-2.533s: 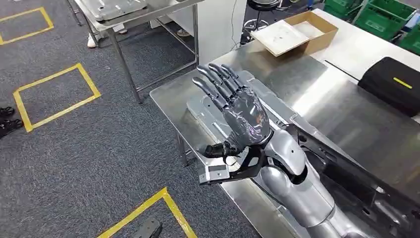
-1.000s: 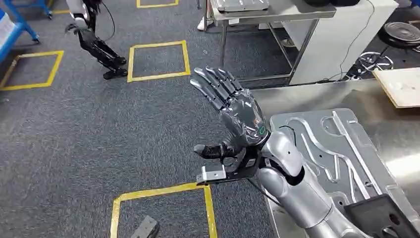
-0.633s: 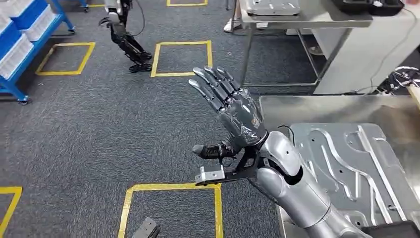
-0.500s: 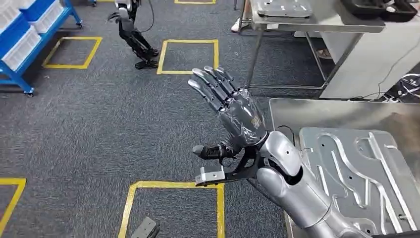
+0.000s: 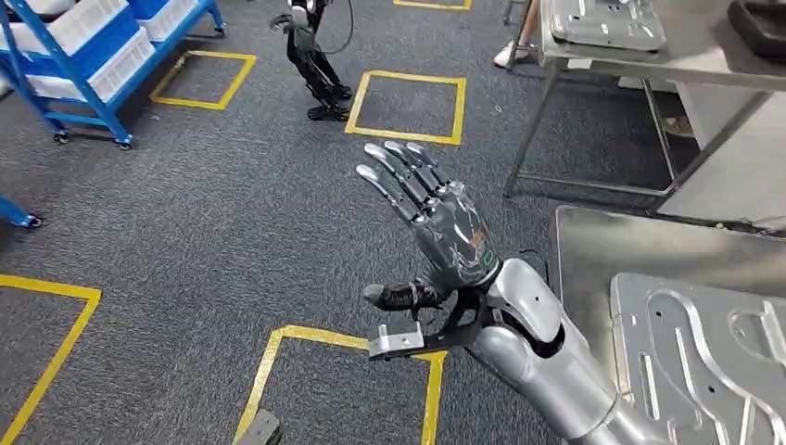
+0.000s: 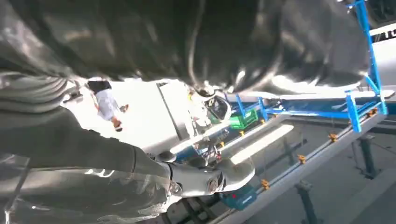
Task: Take the parts from the cabinet and place them on the table.
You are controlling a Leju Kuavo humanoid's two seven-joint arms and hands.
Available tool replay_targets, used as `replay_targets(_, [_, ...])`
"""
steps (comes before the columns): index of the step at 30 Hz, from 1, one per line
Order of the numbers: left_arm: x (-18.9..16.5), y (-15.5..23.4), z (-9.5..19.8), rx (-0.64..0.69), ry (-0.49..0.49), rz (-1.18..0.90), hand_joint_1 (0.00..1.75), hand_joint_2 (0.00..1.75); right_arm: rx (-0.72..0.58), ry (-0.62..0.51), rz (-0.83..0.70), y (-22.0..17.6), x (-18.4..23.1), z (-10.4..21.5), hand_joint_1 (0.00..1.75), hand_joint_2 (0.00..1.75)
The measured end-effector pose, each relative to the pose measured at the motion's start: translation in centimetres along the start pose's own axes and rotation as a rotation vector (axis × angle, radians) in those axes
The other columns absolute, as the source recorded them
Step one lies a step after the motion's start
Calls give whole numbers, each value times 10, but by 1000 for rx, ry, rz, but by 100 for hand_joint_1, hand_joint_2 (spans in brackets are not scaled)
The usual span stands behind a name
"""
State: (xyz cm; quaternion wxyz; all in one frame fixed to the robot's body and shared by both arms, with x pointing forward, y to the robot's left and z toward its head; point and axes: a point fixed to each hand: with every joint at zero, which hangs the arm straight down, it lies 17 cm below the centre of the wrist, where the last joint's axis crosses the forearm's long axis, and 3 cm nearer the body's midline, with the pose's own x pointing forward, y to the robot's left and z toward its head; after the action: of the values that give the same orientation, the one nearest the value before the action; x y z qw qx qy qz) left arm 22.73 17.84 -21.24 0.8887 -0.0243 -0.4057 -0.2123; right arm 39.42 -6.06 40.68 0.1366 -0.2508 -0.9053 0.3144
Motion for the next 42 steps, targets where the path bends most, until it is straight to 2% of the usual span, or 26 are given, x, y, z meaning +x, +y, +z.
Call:
replay_targets(9, [-3, 0, 3, -8, -12, -4, 0, 0, -14, -15, -19, -1, 5, 0, 0, 0])
replay_targets(20, [-3, 3, 2, -10, -3, -24, 0, 0, -119, -164, 35, -23, 26, -4, 0, 0])
replay_targets(26, [-7, 7, 2, -11, 10, -38, 0, 0, -140, -163, 72, -28, 18, 1, 0, 0])
replay_targets(35, [11, 14, -7, -13, -22, -50, 0, 0, -191, -212, 160, -43, 17, -2, 0, 0])
replay_targets(42, [15, 14, -8, -14, -28, -51, 0, 0, -188, -214, 163, -42, 16, -1, 0, 0])
